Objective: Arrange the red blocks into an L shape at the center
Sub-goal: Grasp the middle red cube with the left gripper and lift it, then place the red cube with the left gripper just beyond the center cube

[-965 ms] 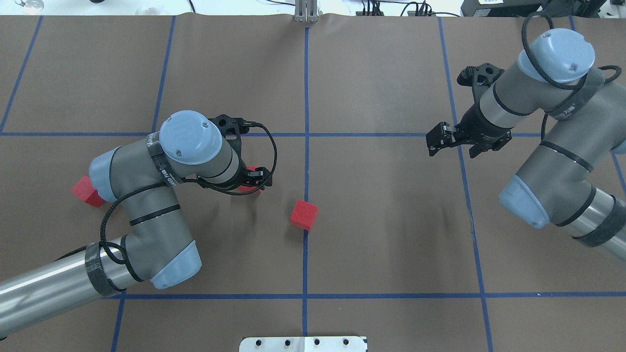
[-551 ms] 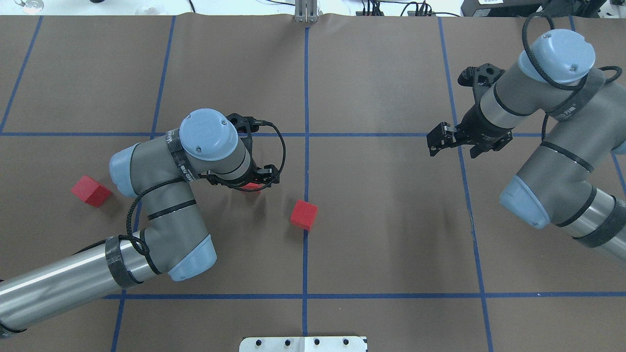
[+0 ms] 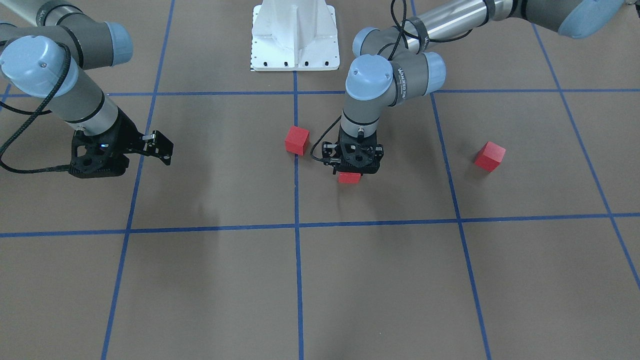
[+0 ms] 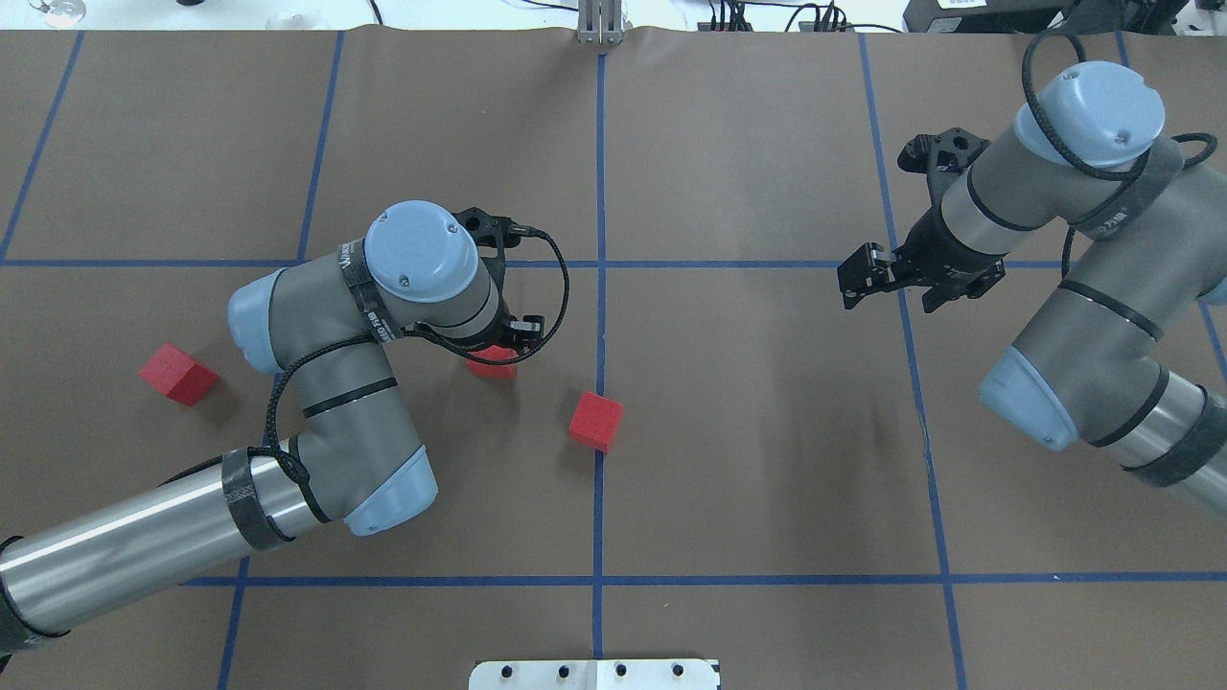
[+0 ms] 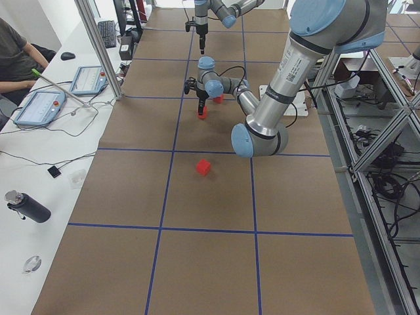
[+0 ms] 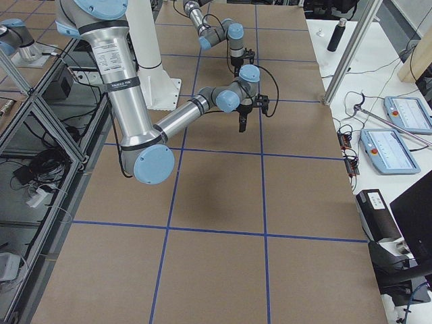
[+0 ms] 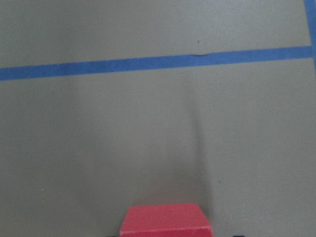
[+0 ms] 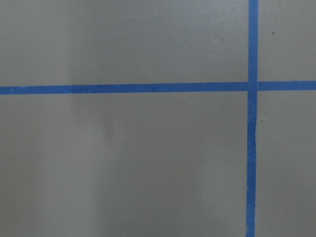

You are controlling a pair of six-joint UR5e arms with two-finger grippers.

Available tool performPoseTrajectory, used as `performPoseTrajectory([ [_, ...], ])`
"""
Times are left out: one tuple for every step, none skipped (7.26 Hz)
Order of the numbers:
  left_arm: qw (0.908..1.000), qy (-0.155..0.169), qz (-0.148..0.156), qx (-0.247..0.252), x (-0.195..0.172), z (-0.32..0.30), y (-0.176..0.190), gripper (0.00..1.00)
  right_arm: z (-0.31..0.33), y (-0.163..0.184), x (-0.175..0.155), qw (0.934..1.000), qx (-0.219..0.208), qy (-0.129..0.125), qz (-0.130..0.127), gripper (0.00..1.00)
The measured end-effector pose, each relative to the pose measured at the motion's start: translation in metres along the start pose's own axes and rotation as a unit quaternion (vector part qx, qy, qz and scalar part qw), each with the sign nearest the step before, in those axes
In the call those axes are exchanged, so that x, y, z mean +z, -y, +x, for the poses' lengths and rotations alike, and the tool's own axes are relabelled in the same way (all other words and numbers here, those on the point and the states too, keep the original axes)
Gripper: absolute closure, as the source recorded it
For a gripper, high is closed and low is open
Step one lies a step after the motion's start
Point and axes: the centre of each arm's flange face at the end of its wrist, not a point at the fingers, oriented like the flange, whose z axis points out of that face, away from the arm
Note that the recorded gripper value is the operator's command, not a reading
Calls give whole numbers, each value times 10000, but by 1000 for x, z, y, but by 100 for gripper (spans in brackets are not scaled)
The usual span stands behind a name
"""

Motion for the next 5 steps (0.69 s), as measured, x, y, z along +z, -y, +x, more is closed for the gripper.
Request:
performPoseTrajectory([
  [10000, -17, 79, -31, -5, 10, 7, 100, 0, 0, 0, 10000, 0, 1, 1, 1],
  [9998, -39, 127, -142, -9, 30, 19, 100, 1, 0, -1, 10000, 4, 0, 9, 1],
  [9994, -60, 148, -309, -11, 56, 31, 100, 3, 1, -1, 10000, 13, -9, 19, 1],
  [9988, -86, 149, -451, -14, 80, 41, 100, 9, 2, -2, 10000, 1, -34, 22, 1],
  [9984, -118, 128, -544, -16, 97, 42, 100, 18, 2, -1, 10000, -33, -68, 15, 1],
])
